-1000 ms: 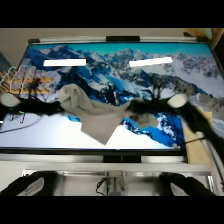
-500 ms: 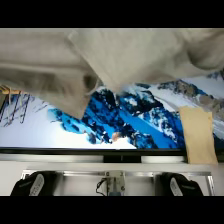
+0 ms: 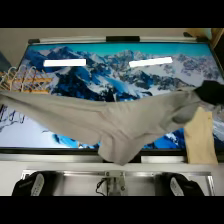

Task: Fold the shirts.

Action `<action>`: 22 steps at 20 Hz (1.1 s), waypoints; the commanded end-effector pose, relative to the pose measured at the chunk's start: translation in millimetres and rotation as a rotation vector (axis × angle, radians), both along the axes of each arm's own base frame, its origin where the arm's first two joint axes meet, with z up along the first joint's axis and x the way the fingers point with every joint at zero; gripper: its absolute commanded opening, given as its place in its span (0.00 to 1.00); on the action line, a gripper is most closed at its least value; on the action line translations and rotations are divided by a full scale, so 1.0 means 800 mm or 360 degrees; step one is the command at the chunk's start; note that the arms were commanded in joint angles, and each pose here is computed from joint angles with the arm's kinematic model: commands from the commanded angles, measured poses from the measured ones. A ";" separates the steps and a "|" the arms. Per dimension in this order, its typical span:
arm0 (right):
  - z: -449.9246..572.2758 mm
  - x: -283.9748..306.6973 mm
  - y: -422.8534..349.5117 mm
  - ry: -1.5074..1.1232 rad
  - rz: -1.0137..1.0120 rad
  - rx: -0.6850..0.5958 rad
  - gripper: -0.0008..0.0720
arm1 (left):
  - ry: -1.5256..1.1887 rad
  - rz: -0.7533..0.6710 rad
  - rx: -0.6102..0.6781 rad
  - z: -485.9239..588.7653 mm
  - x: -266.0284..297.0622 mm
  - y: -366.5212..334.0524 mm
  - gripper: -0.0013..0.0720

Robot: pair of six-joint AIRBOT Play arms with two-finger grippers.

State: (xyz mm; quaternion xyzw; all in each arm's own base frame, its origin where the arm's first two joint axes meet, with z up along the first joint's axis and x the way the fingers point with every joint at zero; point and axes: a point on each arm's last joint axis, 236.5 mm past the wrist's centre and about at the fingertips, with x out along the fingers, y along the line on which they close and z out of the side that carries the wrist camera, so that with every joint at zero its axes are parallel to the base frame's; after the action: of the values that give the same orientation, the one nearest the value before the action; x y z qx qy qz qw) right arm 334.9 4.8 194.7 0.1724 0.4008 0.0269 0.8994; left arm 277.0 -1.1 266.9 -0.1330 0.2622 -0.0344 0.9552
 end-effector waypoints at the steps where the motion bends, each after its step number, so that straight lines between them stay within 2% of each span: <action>1: -0.109 0.109 0.017 -0.0035 -0.0114 0.0229 0.13 | -0.0083 0.0032 -0.0261 -0.092 0.074 0.000 0.07; 4: -0.206 0.193 0.072 -0.0019 -0.0173 0.0374 0.13 | 0.0079 -0.0021 -0.0321 -0.169 0.117 -0.027 0.07; 7: -0.289 0.223 0.094 0.0107 -0.0418 0.0637 0.13 | 0.0207 -0.0059 -0.0336 -0.223 0.149 -0.050 0.07; 8: -0.307 0.222 0.101 0.0188 -0.0486 0.0757 0.17 | 0.0243 -0.0064 -0.0338 -0.236 0.155 -0.055 0.07; 9: -0.313 0.220 0.103 0.0227 -0.0499 0.0810 0.36 | 0.0274 -0.0070 -0.0340 -0.246 0.157 -0.058 0.07; 10: -0.307 0.216 0.102 0.0230 -0.0410 0.0774 0.64 | 0.0292 -0.0070 -0.0342 -0.251 0.157 -0.058 0.07; 11: -0.292 0.210 0.098 0.0220 -0.0248 0.0689 0.70 | 0.0289 -0.0070 -0.0341 -0.250 0.157 -0.057 0.07; 13: -0.262 0.178 0.073 0.0303 -0.0039 0.0572 0.70 | 0.0269 -0.0071 -0.0338 -0.244 0.158 -0.057 0.07; 17: -0.282 0.052 0.042 0.0827 0.0130 0.0367 0.70 | 0.0277 -0.0087 -0.0341 -0.242 0.158 -0.060 0.07; 19: -0.322 0.029 0.088 0.0908 0.0166 0.0447 0.70 | 0.0294 -0.0097 -0.0344 -0.244 0.156 -0.062 0.07; 22: -0.367 0.037 0.149 0.0915 0.0160 0.0548 0.70 | 0.0306 -0.0106 -0.0346 -0.245 0.154 -0.064 0.07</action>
State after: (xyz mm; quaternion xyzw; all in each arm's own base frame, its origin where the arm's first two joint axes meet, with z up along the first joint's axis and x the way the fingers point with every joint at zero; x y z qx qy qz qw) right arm 377.0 90.1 -71.3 0.2881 0.6184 0.0813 0.7266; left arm 401.6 -50.0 72.5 -0.2295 0.3464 -0.0785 0.9062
